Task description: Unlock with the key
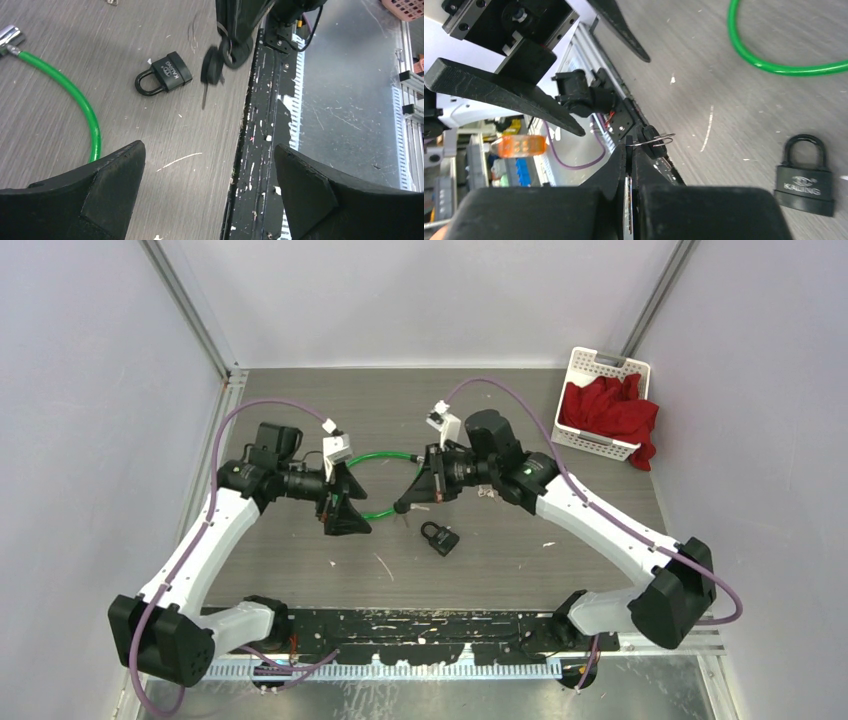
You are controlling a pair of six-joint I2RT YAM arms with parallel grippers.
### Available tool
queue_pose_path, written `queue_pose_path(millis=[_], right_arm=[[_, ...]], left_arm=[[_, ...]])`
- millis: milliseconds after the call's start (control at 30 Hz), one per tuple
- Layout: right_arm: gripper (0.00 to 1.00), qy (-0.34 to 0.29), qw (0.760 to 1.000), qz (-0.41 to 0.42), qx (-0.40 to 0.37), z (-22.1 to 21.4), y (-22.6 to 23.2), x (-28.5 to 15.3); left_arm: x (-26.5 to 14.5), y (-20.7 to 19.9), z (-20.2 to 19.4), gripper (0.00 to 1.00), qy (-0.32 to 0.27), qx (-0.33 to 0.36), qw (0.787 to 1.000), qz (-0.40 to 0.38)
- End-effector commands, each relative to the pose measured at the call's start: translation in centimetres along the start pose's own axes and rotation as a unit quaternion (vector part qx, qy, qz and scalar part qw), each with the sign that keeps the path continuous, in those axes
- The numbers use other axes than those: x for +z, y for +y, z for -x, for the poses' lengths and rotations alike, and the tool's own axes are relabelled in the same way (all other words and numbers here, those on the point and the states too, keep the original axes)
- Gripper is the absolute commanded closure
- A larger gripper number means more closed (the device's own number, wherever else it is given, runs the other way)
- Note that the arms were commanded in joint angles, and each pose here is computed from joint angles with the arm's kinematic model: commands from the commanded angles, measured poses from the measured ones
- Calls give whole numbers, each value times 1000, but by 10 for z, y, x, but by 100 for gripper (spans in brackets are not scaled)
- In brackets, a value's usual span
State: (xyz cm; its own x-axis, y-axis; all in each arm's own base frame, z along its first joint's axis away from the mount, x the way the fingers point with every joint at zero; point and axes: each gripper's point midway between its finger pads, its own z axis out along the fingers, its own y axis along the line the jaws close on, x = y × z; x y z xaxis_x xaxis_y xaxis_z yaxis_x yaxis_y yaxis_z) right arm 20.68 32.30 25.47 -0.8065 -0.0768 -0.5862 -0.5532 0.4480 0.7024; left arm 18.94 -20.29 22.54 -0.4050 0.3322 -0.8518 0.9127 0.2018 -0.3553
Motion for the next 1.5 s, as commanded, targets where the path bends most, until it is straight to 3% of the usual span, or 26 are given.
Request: queue_pose_path(millis=[0,267,700,900,1033,1133,1467], right_arm=[[99,5,997,75,-13,9,46,6],[99,-1,993,122,2,11,77,16],[99,-18,985,172,18,20,110,15],[99,-24,981,192,25,22,124,17],[99,-24,982,186,17,25,131,16],[99,-34,984,176,16,30,132,15],[99,-159,971,141,109,57,122,10]], left_arm=[[-2,-25,5,0,-18,32,998,-53],[-8,-53,-7,4,-21,74,992,-99],[-6,-49,-11,0,-25,97,990,-99],[-4,-51,-5,5,-42,89,989,-109],[-8,-47,-4,1,-44,97,992,-64],[-15,-51,-1,5,-45,113,992,-36],[-31,-57,24,12,-164,110,978,70]])
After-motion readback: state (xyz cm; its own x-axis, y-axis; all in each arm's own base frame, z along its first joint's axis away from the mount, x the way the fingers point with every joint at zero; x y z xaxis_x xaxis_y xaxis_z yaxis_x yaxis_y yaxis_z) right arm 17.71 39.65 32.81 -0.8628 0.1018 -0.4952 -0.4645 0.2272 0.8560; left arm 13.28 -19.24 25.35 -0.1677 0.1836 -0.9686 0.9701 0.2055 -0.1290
